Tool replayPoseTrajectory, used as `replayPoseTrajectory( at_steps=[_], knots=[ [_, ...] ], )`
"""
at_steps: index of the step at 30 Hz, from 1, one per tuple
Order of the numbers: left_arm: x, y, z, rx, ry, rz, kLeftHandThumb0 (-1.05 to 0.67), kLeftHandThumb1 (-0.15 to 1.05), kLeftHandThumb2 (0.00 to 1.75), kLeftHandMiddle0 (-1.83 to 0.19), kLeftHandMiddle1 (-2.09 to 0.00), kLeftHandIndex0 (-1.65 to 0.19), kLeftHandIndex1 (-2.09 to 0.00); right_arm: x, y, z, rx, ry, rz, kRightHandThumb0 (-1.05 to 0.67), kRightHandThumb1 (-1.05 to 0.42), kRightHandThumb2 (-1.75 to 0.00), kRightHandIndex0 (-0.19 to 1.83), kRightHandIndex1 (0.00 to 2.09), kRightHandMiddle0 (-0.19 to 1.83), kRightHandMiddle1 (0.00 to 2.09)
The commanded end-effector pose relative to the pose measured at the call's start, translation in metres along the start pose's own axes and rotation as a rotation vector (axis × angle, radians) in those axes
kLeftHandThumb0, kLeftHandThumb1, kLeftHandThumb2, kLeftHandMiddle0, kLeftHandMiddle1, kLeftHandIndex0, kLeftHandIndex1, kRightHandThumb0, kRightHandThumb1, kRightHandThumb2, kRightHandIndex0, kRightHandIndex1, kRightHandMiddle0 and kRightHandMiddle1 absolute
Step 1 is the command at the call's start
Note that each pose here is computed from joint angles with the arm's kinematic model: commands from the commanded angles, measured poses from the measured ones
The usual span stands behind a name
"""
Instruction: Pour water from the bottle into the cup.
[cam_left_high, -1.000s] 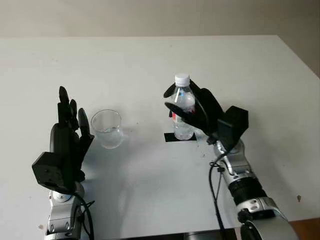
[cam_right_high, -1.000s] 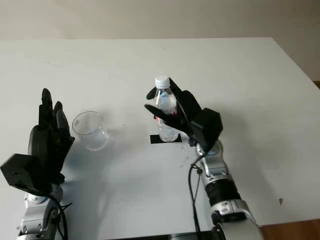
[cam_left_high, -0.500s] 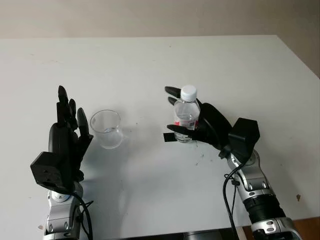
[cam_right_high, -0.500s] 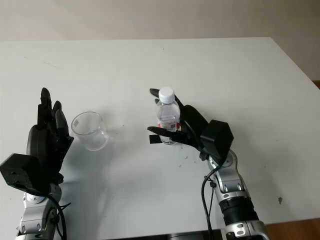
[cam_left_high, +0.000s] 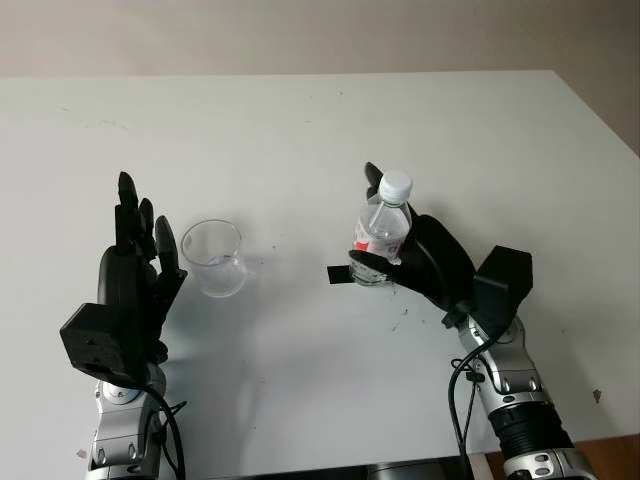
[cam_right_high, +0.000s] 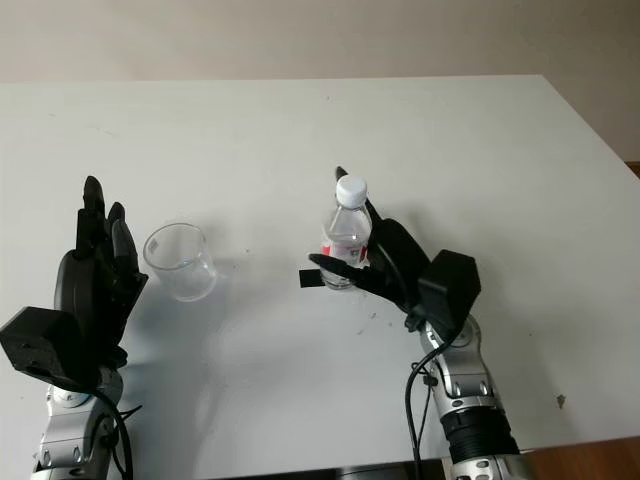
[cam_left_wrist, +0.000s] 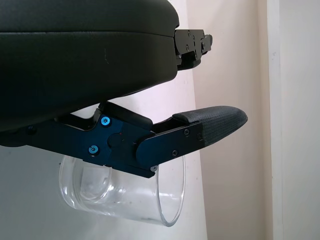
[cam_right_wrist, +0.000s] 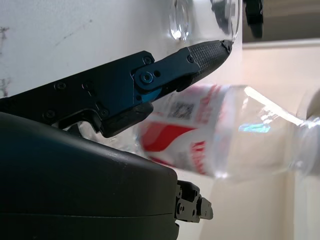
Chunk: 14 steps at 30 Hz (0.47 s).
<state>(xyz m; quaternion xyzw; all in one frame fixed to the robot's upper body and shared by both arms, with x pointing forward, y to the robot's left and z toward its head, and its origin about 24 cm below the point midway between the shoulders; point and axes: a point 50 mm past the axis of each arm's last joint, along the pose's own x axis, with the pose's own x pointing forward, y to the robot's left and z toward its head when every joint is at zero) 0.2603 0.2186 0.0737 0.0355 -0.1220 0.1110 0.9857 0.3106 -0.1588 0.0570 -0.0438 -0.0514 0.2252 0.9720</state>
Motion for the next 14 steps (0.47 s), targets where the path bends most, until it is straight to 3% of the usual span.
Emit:
replayPoseTrajectory(
  at_steps=[1, 7, 14],
  knots=[
    [-0.001, 0.001, 0.001, 0.001, -0.004, -0.004, -0.7, 1.05, 0.69, 0.19, -0.29, 0.11, 0.0, 0.001, -0.002, -0.002, 0.011, -0.006, -0.03, -0.87, -0.95, -0.05, -0.19, 0.0, -0.19, 0.0],
    [-0.001, 0.001, 0.0, -0.005, -0.006, -0.013, -0.7, 1.05, 0.67, 0.19, -0.27, 0.12, 0.0, 0.001, -0.007, -0.014, -0.003, 0.026, -0.101, -1.01, -0.97, -0.06, -0.19, 0.0, -0.19, 0.0],
    [-0.001, -0.001, 0.001, -0.002, -0.005, -0.009, -0.72, 1.05, 0.68, 0.19, -0.27, 0.12, 0.0, -0.005, -0.003, -0.02, -0.021, 0.016, -0.133, -1.01, -0.97, -0.06, -0.19, 0.0, -0.19, 0.0]
  ],
)
